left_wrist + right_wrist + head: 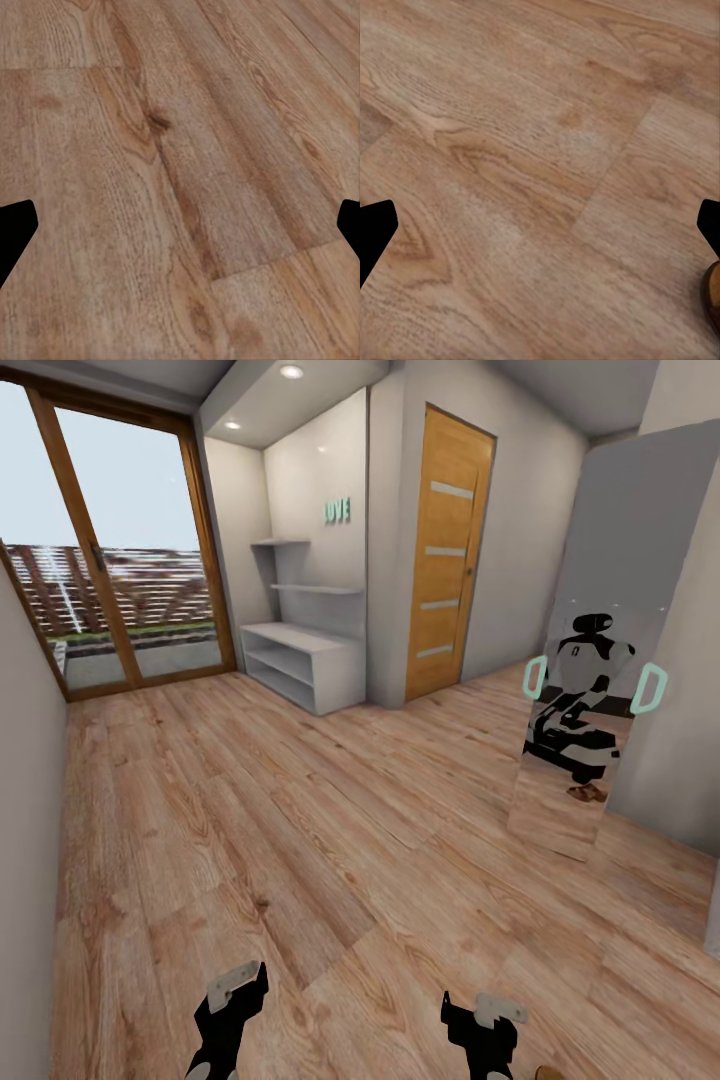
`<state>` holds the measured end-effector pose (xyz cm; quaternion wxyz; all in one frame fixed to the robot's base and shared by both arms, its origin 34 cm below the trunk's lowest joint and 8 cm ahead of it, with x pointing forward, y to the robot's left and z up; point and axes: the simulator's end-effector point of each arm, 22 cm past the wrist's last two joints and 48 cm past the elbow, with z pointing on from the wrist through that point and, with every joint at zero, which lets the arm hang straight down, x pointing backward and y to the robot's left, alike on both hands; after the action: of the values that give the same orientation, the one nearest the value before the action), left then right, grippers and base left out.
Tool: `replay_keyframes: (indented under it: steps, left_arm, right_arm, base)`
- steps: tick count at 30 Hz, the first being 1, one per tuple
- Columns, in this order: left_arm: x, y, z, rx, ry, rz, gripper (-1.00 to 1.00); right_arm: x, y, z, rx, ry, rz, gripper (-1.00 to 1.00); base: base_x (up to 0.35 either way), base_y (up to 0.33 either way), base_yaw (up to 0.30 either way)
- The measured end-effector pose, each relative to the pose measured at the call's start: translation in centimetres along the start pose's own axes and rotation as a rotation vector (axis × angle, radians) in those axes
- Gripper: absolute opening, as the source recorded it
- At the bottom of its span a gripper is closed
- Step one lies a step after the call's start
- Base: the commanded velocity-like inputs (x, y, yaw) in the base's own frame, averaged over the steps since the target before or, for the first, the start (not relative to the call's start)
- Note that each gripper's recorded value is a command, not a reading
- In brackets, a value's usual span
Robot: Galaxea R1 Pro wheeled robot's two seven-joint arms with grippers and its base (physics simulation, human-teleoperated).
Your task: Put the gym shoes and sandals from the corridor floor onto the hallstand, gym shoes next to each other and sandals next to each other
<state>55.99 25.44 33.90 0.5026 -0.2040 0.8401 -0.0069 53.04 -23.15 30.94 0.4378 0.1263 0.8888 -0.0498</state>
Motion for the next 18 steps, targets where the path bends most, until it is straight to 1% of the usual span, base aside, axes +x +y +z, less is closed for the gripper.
replay_keyframes:
  steps: [8, 18]
  left_arm:
    - [0.0, -0.1, 0.0, 0.002, 0.0, 0.0, 1.0]
    - [2.2, 0.6, 0.6, 0.002, 0.001, -0.001, 1.0]
  right_arm:
    - [0.0, 0.0, 0.0, 0.0, 0.0, 0.0, 1.0]
    - [2.1, -0.2, 0.9, 0.0, -0.001, 0.0, 1.0]
  base:
    - [0.0, 0.0, 0.0]
    - [0.0, 0.0, 0.0]
